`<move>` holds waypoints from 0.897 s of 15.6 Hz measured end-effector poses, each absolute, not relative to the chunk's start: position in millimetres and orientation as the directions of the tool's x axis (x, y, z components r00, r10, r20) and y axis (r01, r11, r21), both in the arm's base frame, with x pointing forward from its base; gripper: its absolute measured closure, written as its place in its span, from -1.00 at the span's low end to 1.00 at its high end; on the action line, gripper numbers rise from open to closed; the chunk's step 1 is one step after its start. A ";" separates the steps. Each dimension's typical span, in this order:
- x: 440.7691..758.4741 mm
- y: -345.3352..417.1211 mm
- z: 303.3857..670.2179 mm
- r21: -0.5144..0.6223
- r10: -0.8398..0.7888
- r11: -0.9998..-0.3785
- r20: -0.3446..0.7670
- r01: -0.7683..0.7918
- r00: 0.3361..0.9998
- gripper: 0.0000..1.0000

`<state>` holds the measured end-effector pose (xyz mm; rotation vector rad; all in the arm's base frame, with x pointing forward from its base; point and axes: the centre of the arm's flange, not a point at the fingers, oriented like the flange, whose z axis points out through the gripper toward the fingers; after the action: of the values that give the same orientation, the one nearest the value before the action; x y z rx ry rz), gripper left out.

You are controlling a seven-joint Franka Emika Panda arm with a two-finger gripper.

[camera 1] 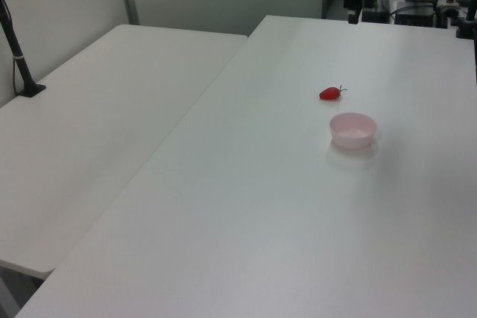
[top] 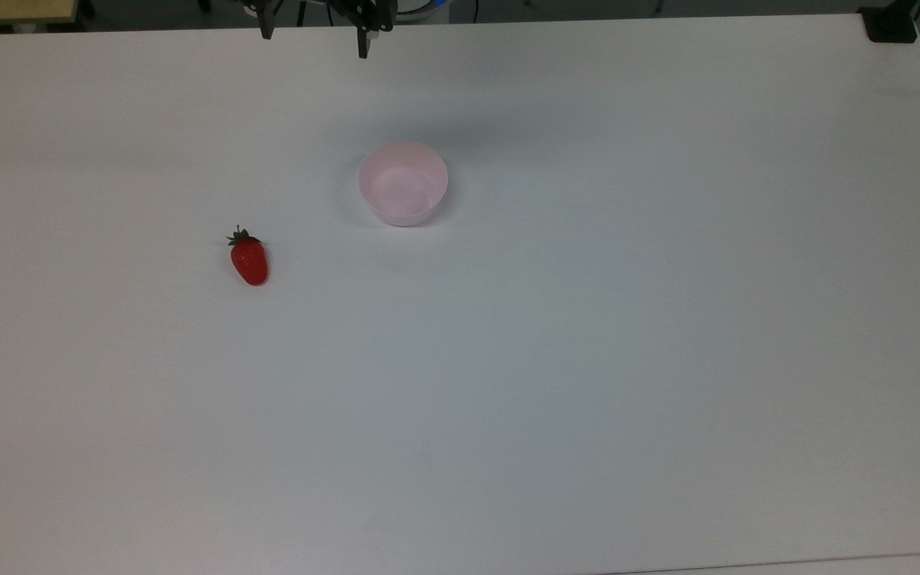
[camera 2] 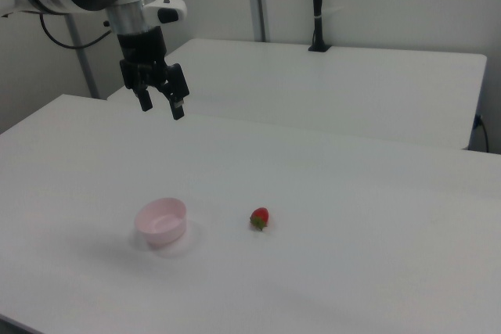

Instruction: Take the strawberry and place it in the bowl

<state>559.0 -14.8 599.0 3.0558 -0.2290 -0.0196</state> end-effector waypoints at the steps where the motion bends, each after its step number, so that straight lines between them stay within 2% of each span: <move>1: 559.0 -14.8 599.0 0.078 -0.149 -0.986 -0.007 -0.148 0.989 -1.00; 14: 559.0 -17.6 598.7 0.078 -0.154 -0.985 -0.007 -0.153 0.988 -1.00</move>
<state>559.0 -17.6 598.7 3.0552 -0.2366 -0.0206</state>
